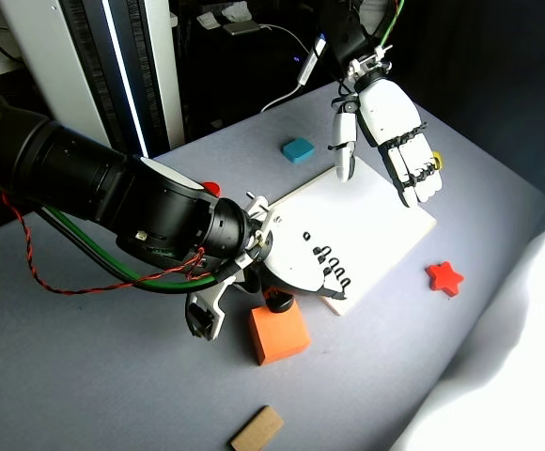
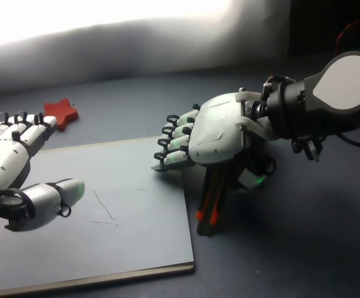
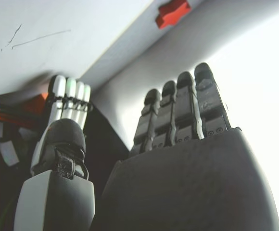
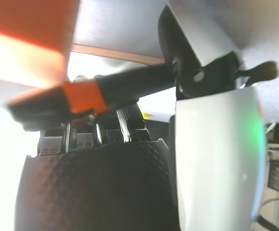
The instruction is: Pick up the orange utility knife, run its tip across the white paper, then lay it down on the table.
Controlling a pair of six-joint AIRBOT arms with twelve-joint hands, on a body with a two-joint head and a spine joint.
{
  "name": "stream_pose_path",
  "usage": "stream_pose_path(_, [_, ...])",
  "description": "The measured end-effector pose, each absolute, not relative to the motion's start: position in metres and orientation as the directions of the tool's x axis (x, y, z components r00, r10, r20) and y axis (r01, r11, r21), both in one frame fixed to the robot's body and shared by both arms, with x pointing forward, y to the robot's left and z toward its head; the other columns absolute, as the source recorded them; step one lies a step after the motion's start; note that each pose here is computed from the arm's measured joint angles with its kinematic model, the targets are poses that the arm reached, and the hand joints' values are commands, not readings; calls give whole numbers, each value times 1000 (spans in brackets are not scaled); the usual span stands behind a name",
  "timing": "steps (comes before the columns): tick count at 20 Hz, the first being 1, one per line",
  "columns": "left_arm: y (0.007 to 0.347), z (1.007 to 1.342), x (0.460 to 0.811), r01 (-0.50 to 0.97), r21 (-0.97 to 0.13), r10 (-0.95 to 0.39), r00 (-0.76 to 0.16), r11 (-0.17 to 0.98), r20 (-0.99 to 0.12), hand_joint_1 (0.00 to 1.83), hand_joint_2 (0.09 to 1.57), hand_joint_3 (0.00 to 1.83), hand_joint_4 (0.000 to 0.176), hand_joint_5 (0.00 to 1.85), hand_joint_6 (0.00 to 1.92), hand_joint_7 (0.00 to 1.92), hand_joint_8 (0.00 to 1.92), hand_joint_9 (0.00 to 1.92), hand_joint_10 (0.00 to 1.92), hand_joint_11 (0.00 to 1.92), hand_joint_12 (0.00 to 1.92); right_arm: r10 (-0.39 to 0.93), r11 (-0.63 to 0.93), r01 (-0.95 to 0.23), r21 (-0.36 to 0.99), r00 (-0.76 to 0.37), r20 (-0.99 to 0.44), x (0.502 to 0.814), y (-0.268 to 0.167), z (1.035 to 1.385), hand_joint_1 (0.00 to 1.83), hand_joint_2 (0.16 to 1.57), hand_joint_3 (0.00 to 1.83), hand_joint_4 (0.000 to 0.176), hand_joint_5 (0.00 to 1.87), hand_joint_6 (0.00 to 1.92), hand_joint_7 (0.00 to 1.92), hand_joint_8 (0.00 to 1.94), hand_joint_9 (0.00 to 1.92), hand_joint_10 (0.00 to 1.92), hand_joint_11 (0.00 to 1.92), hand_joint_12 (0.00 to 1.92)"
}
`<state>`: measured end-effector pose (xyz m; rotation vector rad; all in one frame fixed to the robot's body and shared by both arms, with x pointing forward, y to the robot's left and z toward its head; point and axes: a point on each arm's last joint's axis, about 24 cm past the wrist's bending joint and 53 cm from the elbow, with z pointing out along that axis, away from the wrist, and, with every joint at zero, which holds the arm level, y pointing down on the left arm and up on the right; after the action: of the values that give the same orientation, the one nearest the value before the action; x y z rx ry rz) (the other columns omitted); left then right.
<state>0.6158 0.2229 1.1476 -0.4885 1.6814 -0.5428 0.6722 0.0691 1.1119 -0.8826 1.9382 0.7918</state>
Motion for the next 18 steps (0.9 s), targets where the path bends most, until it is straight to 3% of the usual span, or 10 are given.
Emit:
stream_pose_path(8, [224,1148,616,-24,-600,-595,-165,799,-786,117,1319,1,12,0,0,32,3,27,5,0,282,-287,555,-812,181,-391,-875,672,67,1106,1118,953,317,0,0,0,0,0,0,0,0,0])
stream_pose_path(10, [223,1148,616,-21,-599,-594,-166,800,-787,127,1321,1,14,1,0,31,1,4,0,0,173,-288,555,-813,178,-389,-875,672,67,1106,1068,1025,357,0,46,20,56,24,30,13,0,0])
stream_pose_path(11, [224,1148,617,-24,-600,-595,-164,800,-787,81,1328,2,17,0,0,22,4,0,0,0,81,-288,555,-813,178,-388,-875,673,67,1106,1090,984,453,0,23,1117,84,1054,2,1003,0,1108])
stream_pose_path(12, [224,1148,617,-24,-600,-595,-163,800,-787,87,1326,1,16,0,0,20,2,0,0,0,106,-283,556,-811,182,-391,-876,673,68,1107,998,1269,277,0,336,1670,395,1730,125,1737,0,1758])
stream_pose_path(15, [224,1149,617,-21,-600,-594,-163,800,-787,87,1326,0,16,0,0,19,2,0,0,0,111,-258,553,-815,174,-366,-894,674,77,1120,968,1375,158,8,386,1792,445,1878,152,1884,0,1888])
stream_pose_path(16, [224,1149,617,-20,-599,-594,-163,800,-788,88,1328,1,18,0,0,10,0,0,0,0,114,-261,552,-816,169,-362,-895,674,77,1120,1086,968,869,0,593,1800,716,1928,726,1914,535,1914])
stream_pose_path(17, [225,1148,617,-26,-601,-597,-162,799,-786,88,1328,1,18,0,0,10,0,0,0,0,114,-283,548,-823,149,-350,-893,673,74,1115,1086,968,869,0,593,1800,716,1928,726,1914,535,1914])
stream_pose_path(18, [226,1147,617,-31,-602,-599,-162,798,-784,124,1327,0,19,0,0,13,1,0,0,0,148,-289,548,-822,154,-359,-887,671,72,1110,1462,828,1162,145,1447,1916,1605,1940,1661,1921,1486,1921])
